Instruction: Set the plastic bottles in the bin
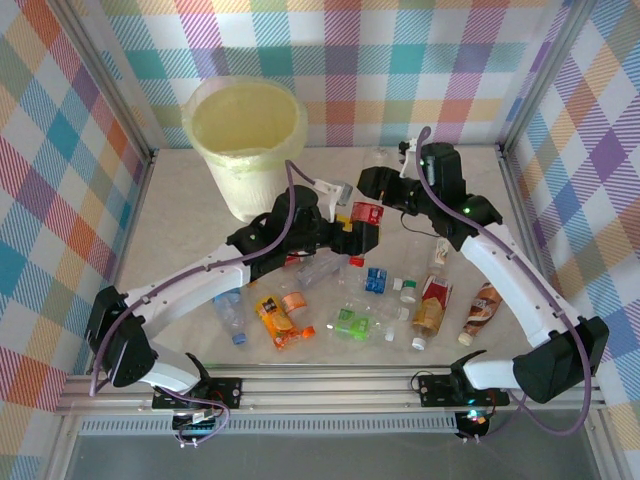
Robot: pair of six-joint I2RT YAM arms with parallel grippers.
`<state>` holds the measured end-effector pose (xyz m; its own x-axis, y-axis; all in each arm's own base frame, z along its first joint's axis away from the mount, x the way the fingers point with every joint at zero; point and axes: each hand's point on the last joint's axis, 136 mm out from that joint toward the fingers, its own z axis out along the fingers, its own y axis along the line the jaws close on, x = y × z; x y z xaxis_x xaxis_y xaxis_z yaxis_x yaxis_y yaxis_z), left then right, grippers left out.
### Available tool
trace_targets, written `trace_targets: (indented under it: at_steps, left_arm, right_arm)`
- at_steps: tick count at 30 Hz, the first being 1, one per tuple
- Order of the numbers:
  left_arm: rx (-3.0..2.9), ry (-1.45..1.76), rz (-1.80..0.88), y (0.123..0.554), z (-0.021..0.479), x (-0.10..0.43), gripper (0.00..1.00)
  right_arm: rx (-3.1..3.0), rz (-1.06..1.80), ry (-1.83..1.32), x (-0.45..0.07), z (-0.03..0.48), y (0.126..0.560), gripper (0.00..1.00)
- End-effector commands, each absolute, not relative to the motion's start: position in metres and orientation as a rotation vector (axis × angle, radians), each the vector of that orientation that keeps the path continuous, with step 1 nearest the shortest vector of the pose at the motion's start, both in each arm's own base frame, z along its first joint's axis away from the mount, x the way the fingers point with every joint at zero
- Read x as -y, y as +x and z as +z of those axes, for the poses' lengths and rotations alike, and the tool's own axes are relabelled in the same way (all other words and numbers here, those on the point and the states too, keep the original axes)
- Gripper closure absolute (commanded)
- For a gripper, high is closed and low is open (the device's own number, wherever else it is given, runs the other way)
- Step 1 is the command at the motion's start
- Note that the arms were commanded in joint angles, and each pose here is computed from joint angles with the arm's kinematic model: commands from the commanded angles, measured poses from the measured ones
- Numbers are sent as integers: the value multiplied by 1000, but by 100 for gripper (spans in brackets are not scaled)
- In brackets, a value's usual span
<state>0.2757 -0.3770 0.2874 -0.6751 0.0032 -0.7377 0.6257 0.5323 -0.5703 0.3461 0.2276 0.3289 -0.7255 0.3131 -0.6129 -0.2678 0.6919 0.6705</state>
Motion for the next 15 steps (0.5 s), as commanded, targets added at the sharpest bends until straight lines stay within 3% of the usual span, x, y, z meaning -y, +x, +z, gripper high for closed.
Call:
trace_targets:
  at_steps: [1,15]
  left_arm:
    - [-2022,518,-1175,277,299,388,13]
    - [-1990,507,-1190,277,313,388,40]
  right_arm:
    - [-2116,1059,18,-234,341,343,44]
    - [-2152,1032,11,-234,332,343,43]
